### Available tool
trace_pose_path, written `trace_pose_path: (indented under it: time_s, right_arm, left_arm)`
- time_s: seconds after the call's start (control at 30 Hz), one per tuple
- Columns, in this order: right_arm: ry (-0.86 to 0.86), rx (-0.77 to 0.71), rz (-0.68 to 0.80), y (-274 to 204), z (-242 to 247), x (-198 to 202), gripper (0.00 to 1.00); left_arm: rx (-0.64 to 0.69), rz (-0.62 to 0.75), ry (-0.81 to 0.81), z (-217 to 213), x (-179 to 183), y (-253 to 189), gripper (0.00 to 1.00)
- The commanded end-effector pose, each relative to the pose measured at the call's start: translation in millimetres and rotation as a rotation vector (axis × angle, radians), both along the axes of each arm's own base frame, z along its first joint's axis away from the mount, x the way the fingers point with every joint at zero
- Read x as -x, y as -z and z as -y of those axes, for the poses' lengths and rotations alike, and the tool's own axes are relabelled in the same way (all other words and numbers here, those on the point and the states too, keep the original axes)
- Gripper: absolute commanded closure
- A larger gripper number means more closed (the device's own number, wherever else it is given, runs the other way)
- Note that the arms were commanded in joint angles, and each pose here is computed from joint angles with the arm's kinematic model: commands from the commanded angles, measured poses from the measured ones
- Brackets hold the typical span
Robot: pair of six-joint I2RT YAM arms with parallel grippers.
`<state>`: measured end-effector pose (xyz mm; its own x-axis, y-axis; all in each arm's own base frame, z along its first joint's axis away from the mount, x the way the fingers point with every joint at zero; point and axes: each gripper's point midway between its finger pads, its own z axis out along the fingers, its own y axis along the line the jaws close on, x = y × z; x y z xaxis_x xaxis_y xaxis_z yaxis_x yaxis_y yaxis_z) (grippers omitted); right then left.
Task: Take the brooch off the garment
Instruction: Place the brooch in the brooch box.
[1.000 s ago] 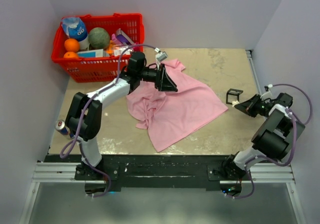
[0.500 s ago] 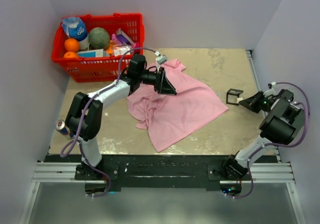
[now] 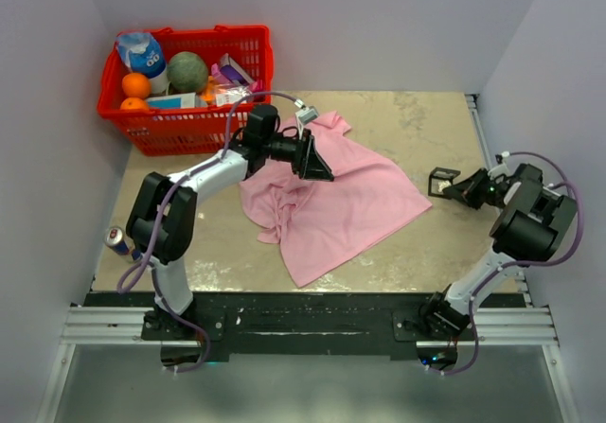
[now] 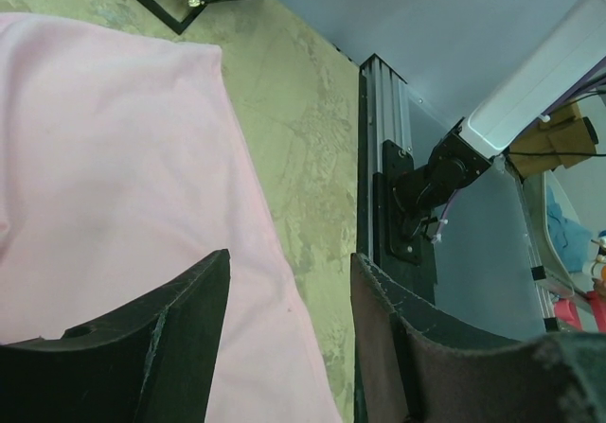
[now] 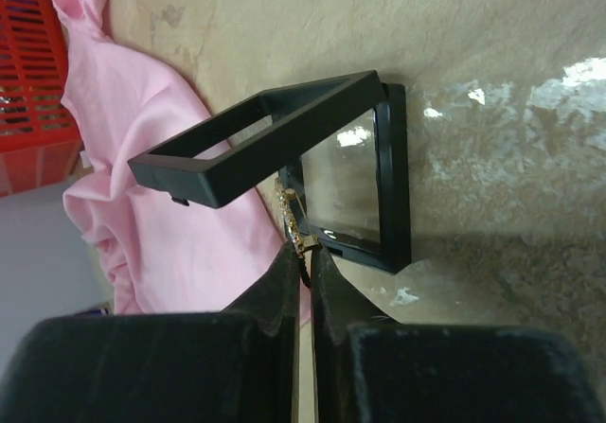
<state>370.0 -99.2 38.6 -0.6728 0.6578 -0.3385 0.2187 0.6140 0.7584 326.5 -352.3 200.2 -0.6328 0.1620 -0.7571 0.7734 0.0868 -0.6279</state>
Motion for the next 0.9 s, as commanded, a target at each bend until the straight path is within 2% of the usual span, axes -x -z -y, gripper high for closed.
trace_pose_path:
  time_s: [0.0, 0.3, 0.37, 0.4, 0.53, 0.87]
  right_arm:
    - [0.003, -0.008, 0.037, -9, 4, -17, 1.0]
    - [-0.011, -0.027, 0.031, -8, -7, -26, 0.98]
    - [-0.014, -0.026, 0.03, -9, -9, -27, 0.94]
    - [-0.014, -0.022, 0.028, -10, -9, -28, 0.86]
    - [-0.013, 0.012, 0.021, -16, -5, -28, 0.7]
    - [-0.004, 0.086, -0.002, -24, 3, -23, 0.67]
  left_arm:
    - [0.015, 0.049, 0.005, 4, -8, -11, 0.41]
    - [0.015, 0.044, 0.007, 7, -9, -9, 0.41]
    - [0.016, 0.044, 0.007, 7, -9, -9, 0.41]
    - [0.015, 0.045, 0.006, 8, -10, -9, 0.41]
    - [0.015, 0.041, 0.01, 8, -9, -9, 0.41]
    - [0.026, 0.038, 0.012, 9, -9, -12, 0.41]
